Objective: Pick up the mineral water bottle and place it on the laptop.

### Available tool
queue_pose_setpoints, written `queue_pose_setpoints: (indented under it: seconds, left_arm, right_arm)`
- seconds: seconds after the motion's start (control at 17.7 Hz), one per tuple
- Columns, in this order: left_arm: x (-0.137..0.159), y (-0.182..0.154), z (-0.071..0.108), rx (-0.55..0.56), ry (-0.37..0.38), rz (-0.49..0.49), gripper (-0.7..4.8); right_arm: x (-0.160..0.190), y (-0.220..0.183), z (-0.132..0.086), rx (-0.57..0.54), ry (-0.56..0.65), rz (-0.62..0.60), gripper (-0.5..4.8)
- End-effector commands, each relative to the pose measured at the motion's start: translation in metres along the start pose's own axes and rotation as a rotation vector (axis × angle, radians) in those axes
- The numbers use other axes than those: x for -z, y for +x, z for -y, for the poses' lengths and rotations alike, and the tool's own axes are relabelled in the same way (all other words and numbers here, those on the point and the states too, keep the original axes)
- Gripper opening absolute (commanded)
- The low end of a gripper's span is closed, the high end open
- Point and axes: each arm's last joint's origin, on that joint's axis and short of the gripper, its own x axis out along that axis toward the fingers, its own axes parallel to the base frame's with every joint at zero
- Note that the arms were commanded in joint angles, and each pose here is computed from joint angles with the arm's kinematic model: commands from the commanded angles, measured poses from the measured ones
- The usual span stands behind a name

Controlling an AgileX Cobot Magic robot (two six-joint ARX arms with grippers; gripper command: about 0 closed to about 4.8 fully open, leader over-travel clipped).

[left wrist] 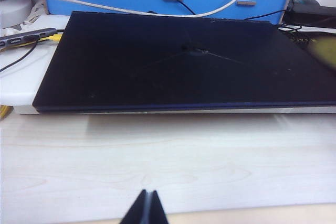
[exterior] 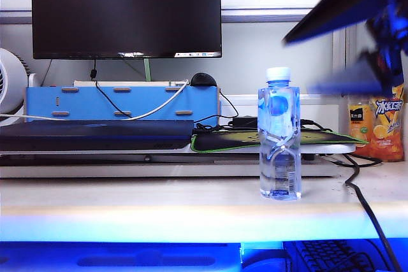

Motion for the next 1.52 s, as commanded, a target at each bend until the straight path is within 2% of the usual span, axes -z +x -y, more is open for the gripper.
queue_pose_setpoints:
  seconds: [0.06, 0.17, 0.28, 0.39, 0.56, 1.13, 1.52]
  left_arm:
    - [0.000, 0.000, 0.000, 0.006, 0.001, -0.004, -0.02]
    - [0.000, 0.000, 0.000, 0.005, 0.000, -0.004, -0.02]
    - [0.000, 0.000, 0.000, 0.006, 0.001, -0.004, -0.02]
    - [0.000, 0.000, 0.000, 0.006, 0.001, -0.004, -0.02]
    - [0.000, 0.000, 0.000, 0.006, 0.001, -0.004, -0.02]
    - [0.000, 0.000, 0.000, 0.006, 0.001, -0.004, -0.02]
    - [0.000, 0.000, 0.000, 0.006, 0.000, -0.004, -0.02]
  right_arm:
    - [-0.001, 0.012, -0.006, 0.305, -0.230, -0.006, 4.79]
    - [-0.003, 0.018, -0.011, 0.453, -0.328, 0.005, 4.79]
    - [-0.008, 0.021, -0.016, 0.521, -0.400, 0.059, 4.79]
    - [-0.014, 0.022, -0.014, 0.584, -0.415, 0.115, 4.79]
    - [-0.012, 0.034, -0.008, 0.501, -0.418, 0.100, 4.79]
    - [0.001, 0.070, 0.022, 0.484, -0.391, 0.034, 4.79]
    - [-0.020, 0.092, 0.034, 0.476, -0.398, 0.049, 4.79]
